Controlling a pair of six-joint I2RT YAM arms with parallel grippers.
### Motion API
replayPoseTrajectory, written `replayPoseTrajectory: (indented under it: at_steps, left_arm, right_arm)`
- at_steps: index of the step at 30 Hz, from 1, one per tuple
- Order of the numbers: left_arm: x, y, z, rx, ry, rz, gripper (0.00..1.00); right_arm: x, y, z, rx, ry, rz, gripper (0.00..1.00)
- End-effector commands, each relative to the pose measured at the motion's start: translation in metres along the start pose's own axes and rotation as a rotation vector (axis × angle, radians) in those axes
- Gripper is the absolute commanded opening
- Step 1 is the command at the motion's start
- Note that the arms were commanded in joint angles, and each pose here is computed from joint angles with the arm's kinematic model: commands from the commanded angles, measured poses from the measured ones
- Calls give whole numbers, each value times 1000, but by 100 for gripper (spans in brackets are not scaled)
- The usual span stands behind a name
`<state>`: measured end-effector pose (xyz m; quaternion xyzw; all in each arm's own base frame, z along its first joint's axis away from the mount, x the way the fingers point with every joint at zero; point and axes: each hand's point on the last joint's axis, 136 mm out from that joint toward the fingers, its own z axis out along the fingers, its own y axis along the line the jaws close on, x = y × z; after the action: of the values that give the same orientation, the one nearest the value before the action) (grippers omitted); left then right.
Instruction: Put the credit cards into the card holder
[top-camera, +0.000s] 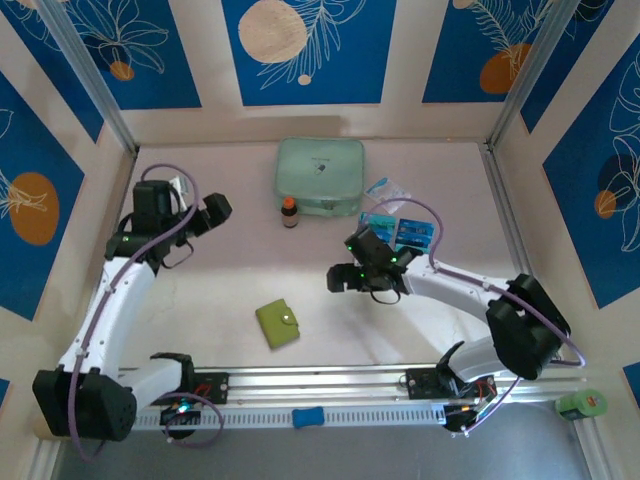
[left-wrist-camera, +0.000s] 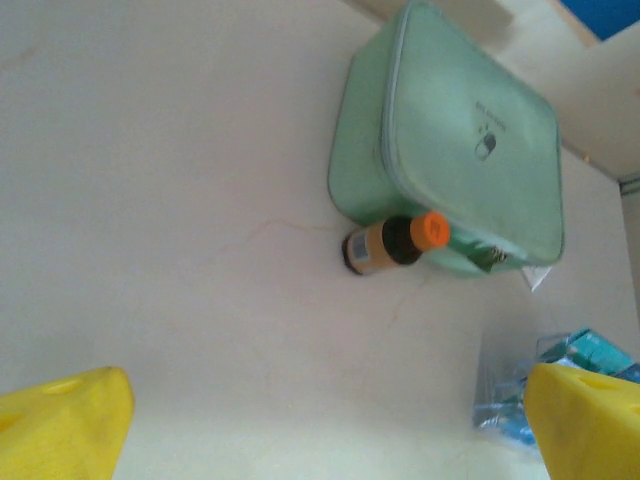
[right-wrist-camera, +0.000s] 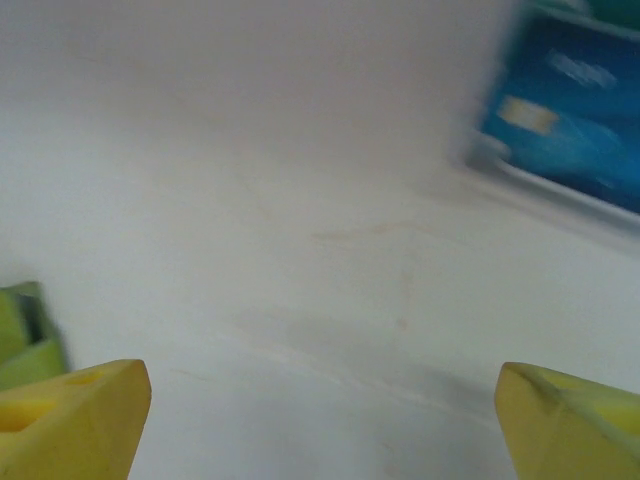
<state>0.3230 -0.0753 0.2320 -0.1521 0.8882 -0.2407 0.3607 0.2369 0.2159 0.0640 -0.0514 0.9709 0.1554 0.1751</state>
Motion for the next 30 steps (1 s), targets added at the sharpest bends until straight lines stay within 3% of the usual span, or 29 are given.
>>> replayPoseTrajectory:
  at_steps: [1,10,30]
  left_arm:
    - [19,-1,4,-9,-3,-3,100]
    - [57,-3,23,-31,72,33,100]
    - [70,-10,36,-41,109,65,100]
  right_arm:
    - [3,-23,-4,50,-24,83,90]
    - [-10,-52,-1,75,-54,150,90]
    - [-43,-20,25,6,-50,125,90]
